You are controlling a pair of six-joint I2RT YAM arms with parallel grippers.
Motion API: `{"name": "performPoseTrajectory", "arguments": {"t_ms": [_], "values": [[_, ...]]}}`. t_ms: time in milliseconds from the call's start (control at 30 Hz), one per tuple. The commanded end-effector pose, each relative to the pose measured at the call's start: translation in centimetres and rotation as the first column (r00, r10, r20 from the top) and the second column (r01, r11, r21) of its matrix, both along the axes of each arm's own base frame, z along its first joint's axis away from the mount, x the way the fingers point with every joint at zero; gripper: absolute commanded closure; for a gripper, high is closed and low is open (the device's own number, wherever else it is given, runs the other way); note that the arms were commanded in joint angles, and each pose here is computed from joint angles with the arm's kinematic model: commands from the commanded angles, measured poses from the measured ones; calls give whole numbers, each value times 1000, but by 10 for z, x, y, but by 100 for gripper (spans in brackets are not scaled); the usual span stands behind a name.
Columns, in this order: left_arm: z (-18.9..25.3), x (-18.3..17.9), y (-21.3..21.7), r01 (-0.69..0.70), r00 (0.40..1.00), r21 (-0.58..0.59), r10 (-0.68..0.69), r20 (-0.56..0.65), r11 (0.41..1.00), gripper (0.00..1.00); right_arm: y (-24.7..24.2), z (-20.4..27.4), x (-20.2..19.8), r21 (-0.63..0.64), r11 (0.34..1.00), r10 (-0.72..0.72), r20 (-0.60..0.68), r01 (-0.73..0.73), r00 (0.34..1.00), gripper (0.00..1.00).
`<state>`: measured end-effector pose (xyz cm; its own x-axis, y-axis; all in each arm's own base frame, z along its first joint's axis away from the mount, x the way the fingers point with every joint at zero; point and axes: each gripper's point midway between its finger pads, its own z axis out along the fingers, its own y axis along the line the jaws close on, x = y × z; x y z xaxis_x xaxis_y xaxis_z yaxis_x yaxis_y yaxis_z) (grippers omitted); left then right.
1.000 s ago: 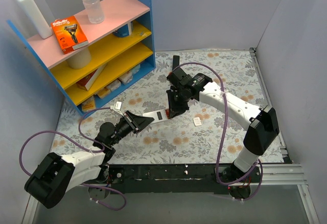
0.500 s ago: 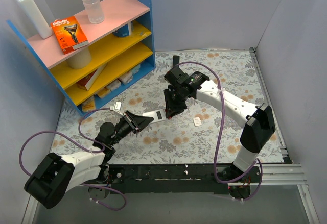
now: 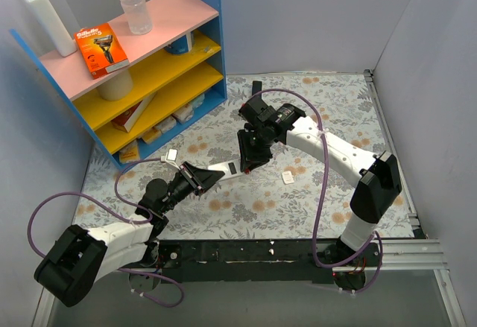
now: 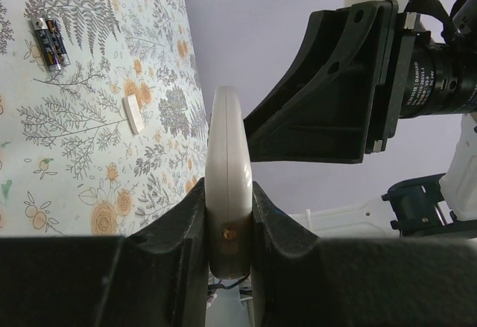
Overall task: Load the batteries into the remote control
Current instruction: Load the battery into the remote control.
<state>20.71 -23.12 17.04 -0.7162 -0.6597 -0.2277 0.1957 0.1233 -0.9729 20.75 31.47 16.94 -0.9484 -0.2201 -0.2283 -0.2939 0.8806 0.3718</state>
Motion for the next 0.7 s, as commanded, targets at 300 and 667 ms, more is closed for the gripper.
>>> {"name": "performPoseTrajectory", "arguments": {"t_ms": [300,667], "values": [[4,-4,4,-11,999,-66,8,-40,998,100,-11,42,1,38,997,63,113,-68,992,45],[13,-7,1,17,1000,-78,-18,-17,997,100,-8,87,1,80,882,385,445,-465,808,43]]}}
